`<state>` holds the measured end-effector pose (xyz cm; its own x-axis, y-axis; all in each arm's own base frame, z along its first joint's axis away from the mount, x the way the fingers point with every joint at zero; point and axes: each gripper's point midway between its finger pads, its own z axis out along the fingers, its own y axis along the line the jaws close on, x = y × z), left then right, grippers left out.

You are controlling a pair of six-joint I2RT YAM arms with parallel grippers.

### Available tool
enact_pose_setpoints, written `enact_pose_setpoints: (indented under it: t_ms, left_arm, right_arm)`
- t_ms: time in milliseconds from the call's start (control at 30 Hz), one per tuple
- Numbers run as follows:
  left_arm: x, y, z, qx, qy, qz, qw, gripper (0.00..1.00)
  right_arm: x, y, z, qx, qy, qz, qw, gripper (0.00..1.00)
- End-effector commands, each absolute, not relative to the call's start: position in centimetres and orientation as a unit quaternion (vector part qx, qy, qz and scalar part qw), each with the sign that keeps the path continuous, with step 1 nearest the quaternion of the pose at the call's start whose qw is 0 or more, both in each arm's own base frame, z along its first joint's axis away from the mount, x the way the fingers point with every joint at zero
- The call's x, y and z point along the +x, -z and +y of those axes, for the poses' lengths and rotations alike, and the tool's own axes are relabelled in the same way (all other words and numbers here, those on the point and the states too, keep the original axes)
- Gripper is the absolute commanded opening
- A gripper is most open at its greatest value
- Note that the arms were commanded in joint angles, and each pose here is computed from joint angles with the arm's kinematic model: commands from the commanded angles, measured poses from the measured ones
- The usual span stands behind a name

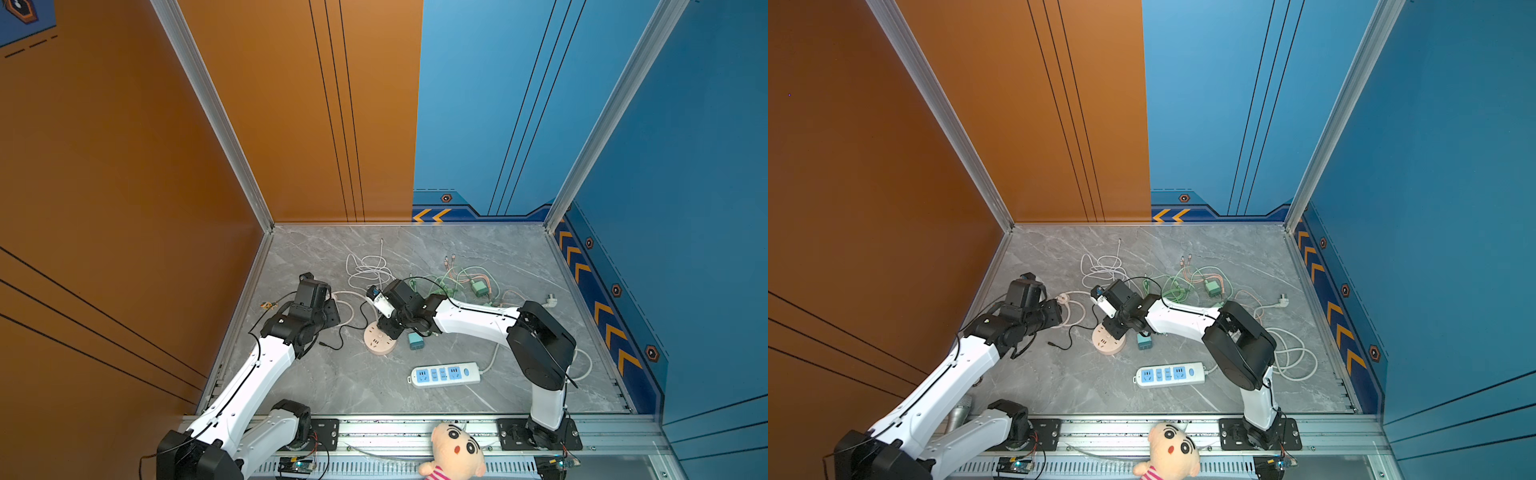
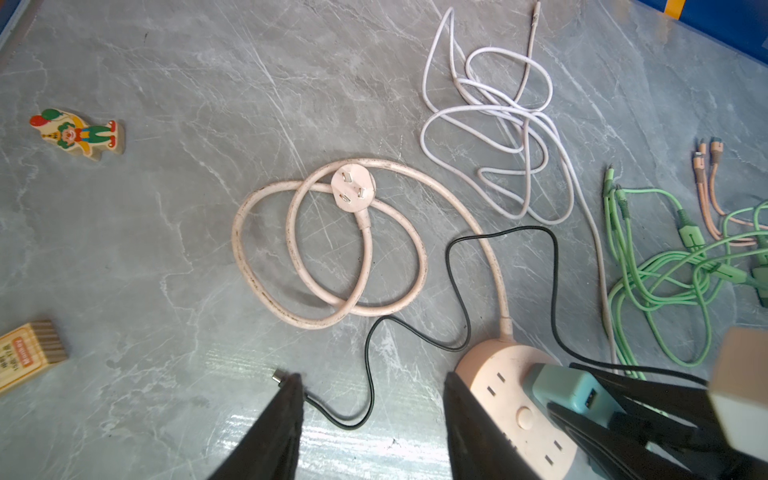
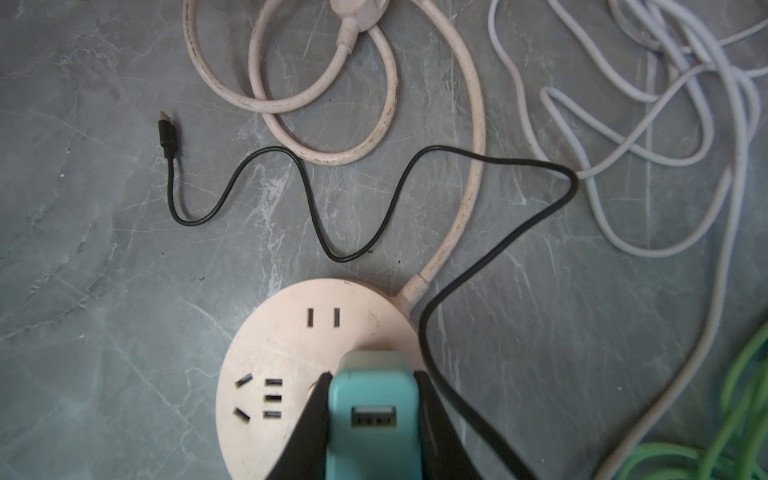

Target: Insert the plug

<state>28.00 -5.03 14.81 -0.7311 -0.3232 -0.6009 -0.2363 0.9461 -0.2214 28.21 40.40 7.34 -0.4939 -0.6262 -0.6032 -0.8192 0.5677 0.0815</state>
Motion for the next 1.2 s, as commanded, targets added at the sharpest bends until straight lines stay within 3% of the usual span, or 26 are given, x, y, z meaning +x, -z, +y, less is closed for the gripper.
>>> enact_pose_setpoints:
  t_ms: [0,567,1167]
  left_arm:
    - [27.8,-15.0,-5.0,-0.160,0.074,0.927,0.331,0.55]
    - [28.4,-16.0,-5.1,-0.164,0.076,0.923,0.341,0.54]
    - [28.3,-15.9,-5.1,-0.173,0.080,0.921,0.339,0.53]
  right_arm:
    - [25.0,-0.9,36.9,-0.440,-0.128,0.873,0.167,0.00]
    - [24.0,2.1,34.9,-0.445,-0.070,0.876,0.173,0.00]
    - [22.8,5.1,33.7,-0.450,-0.058,0.881,0.135,0.00]
